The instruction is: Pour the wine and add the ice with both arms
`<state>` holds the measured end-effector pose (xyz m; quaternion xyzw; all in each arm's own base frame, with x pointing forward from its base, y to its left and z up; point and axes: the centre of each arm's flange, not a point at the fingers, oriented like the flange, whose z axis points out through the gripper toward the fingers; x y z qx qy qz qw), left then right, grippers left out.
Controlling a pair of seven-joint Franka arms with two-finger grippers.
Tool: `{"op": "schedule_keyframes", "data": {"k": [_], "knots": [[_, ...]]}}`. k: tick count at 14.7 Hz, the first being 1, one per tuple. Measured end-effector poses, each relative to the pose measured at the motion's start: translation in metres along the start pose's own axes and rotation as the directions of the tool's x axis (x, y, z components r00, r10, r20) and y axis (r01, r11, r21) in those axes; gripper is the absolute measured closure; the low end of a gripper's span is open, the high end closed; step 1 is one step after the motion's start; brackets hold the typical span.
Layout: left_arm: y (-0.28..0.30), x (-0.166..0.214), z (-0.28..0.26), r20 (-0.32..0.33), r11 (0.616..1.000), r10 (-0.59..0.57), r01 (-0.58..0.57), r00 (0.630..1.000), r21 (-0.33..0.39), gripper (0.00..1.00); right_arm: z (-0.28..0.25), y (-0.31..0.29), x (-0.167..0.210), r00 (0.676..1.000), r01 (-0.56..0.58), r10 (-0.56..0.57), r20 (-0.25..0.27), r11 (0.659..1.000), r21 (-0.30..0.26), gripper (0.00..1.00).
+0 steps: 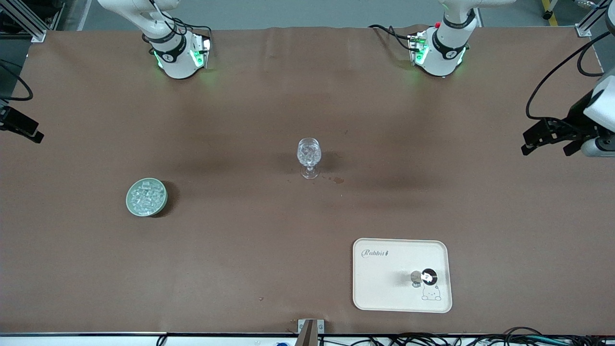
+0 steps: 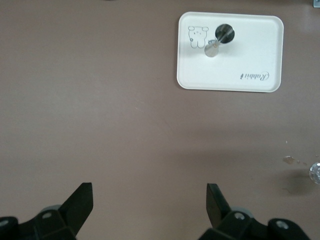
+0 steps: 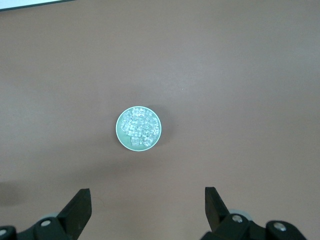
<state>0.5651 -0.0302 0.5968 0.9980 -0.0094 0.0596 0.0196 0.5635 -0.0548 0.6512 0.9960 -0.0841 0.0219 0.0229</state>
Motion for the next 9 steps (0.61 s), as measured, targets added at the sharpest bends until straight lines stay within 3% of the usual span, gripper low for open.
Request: {"op": "schedule_keyframes", "data": {"k": [5,9], "knots": [[0.041,-0.006,0.011,0.029,1.0,-0.009,0.009,1.0,-0.001,0.0,0.0,0.001,0.0,1.0,-0.002,0.002,0.0,1.0,0.0,0.0],[0.04,-0.007,0.015,0.035,1.0,-0.017,0.017,0.999,0.006,0.0,0.0,0.001,0.0,1.0,-0.002,0.002,0.0,1.0,0.0,0.0]]}}
